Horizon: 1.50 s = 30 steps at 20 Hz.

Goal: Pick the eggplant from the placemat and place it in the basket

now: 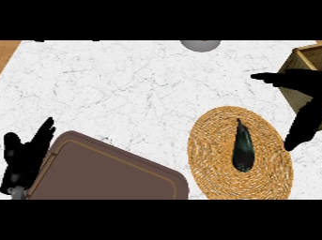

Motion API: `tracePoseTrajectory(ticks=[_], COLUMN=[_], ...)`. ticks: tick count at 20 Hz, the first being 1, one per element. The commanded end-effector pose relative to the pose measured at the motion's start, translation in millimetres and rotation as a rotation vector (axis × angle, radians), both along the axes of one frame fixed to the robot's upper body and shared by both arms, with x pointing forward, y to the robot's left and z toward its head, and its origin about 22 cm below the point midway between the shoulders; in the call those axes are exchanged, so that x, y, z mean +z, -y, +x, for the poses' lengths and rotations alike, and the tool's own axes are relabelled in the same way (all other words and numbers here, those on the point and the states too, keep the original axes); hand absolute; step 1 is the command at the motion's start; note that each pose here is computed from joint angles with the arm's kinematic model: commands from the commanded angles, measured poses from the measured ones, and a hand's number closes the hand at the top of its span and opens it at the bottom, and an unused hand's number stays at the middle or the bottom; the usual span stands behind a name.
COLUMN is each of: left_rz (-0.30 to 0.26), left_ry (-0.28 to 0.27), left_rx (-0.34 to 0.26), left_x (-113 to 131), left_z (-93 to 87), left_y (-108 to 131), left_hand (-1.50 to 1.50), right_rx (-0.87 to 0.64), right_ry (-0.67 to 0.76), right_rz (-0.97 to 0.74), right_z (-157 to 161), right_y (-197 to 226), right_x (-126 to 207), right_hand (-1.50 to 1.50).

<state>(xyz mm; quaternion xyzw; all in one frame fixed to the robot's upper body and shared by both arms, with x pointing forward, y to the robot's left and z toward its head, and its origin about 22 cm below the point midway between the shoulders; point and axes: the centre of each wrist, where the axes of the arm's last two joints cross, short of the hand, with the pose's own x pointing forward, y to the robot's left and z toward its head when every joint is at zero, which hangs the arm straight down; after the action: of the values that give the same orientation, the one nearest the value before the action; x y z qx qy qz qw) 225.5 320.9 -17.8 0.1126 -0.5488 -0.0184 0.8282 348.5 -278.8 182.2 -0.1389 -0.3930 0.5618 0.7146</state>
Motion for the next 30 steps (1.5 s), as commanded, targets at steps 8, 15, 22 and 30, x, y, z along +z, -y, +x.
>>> tracePoseTrajectory(ticks=[8,15,22,30], left_rz=[-0.067,-0.089,-0.069,-0.067], left_ry=[-0.146,-0.165,-0.151,-0.164], left_rx=[-0.019,-0.04,-0.014,-0.037], left_x=[-26.6,-32.3,-32.1,-40.6], left_z=[-22.4,-19.0,-15.2,-12.4], left_y=[21.0,25.1,30.6,37.4], left_hand=[0.0,0.0,0.0,0.0], right_rx=[-0.003,-0.011,0.02,0.04], right_ry=[0.008,0.024,0.02,-0.062], right_rz=[0.006,0.01,0.01,-0.073], right_z=[-15.1,-17.0,-28.1,-20.2], right_y=[-3.9,-7.8,-22.1,-17.9], right_x=[-46.9,-54.8,-75.1,-96.2], right_hand=[-1.5,-1.5,-1.5,-1.5])
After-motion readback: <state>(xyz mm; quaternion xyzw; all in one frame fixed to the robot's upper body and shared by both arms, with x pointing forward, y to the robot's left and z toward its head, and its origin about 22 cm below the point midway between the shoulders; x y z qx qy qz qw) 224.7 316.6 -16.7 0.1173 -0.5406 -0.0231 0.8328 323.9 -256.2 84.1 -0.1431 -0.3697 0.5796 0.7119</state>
